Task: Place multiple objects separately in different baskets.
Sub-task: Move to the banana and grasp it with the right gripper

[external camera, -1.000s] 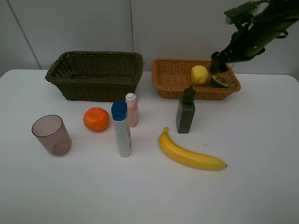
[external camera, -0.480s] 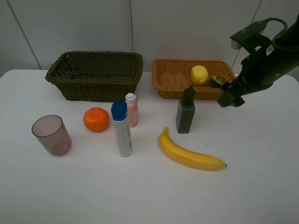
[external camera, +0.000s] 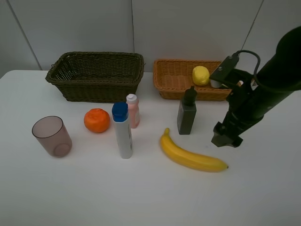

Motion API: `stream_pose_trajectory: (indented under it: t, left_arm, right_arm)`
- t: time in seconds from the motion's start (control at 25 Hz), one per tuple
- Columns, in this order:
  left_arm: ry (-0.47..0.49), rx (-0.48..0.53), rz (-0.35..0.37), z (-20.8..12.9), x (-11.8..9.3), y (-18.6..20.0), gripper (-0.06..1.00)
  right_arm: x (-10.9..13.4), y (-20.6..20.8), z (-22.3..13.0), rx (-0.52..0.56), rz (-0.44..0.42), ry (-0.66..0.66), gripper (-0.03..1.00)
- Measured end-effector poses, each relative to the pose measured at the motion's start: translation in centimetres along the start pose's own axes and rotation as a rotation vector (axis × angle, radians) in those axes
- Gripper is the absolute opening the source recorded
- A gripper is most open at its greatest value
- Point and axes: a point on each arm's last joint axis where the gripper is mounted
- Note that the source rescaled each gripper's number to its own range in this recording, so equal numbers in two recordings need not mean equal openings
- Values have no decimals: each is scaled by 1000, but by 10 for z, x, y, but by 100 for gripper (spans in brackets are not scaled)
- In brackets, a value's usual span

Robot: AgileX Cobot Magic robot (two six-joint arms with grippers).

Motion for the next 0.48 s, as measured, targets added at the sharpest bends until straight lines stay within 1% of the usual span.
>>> stream_pose_trajectory:
  t: [0.16, 0.36, 0.48]
  left_arm:
    - [0, 0, 0, 0, 0, 0, 100]
    - [0, 0, 0, 0, 0, 0, 100]
    - [0, 0, 0, 0, 0, 0, 100]
  right_arm:
    - [12, -9, 1, 25, 48, 42, 100]
    - [20, -35, 3, 85, 96, 83, 100]
    - [28, -48, 7, 84, 118, 125, 100]
Point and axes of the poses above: a point on each arm's last joint axis where the gripper is mounted, y pointing back along that axis away from the gripper, x along the wrist's bending axis when the last joint is at zero, z = x × y, and after that the axes turned 11 degrees about -y, right-handed
